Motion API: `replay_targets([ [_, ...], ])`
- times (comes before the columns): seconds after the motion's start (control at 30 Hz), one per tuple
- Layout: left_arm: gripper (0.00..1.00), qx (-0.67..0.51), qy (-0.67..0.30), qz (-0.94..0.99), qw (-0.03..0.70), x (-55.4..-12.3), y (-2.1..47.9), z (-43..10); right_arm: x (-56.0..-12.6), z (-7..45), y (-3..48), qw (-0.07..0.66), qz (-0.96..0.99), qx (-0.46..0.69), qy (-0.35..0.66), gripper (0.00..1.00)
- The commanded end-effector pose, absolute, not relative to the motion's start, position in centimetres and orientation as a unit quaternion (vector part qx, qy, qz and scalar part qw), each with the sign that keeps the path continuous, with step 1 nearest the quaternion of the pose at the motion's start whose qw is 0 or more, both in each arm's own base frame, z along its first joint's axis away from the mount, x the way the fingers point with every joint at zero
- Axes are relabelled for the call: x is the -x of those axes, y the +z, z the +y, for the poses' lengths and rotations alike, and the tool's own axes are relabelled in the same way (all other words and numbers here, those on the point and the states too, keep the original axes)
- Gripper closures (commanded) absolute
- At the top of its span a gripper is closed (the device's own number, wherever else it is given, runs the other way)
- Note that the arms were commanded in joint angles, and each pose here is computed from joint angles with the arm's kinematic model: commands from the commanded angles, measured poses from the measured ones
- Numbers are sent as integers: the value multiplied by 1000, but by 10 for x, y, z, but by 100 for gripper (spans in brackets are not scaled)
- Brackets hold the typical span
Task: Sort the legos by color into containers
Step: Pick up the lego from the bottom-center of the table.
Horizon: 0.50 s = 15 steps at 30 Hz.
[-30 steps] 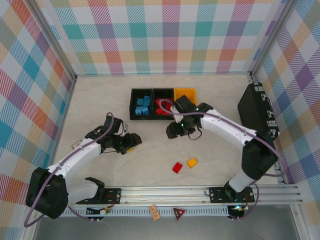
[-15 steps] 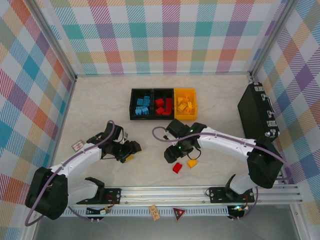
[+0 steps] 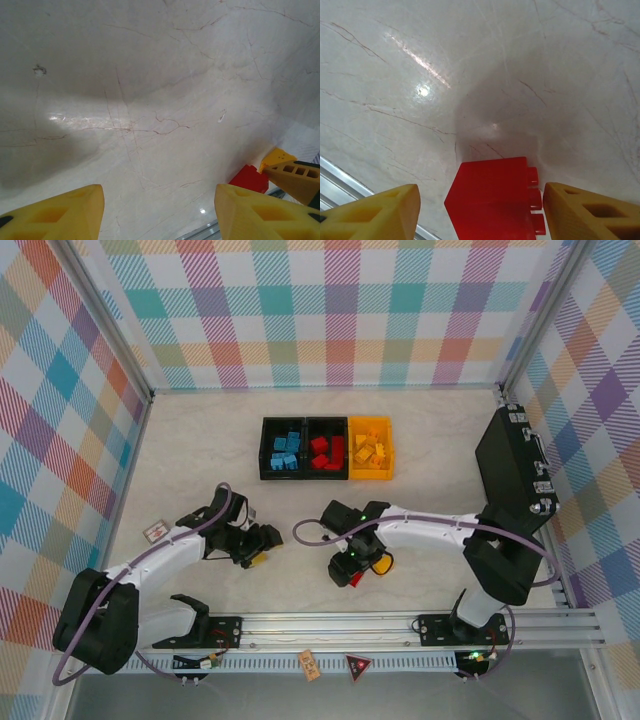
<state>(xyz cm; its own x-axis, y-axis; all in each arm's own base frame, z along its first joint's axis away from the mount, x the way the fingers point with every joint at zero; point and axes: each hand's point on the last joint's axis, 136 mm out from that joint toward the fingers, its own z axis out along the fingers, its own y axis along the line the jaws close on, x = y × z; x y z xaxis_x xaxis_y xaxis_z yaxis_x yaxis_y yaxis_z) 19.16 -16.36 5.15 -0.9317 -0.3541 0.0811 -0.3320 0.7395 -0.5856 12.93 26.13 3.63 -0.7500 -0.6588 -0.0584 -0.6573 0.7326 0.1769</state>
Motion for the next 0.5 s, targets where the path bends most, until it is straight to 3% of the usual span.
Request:
replay_targets([
  [0.0,40,193,-310,931,13,-192,47,-162,-127,256,27,11,-932,-355,-73,36],
  [0.13,40,194,-306,932,14,-193,46,-161,-127,254,23,15,-932,-356,-66,47],
  [0.37,40,195,-304,932,12,-194,44,-161,-126,249,20,23,-931,-360,-53,46],
  [0.43,40,194,-304,932,14,-195,44,-161,-127,248,20,21,-933,-357,-51,58],
  [0.47,40,196,-304,932,14,-195,43,-161,-128,248,21,16,-933,-357,-51,59],
])
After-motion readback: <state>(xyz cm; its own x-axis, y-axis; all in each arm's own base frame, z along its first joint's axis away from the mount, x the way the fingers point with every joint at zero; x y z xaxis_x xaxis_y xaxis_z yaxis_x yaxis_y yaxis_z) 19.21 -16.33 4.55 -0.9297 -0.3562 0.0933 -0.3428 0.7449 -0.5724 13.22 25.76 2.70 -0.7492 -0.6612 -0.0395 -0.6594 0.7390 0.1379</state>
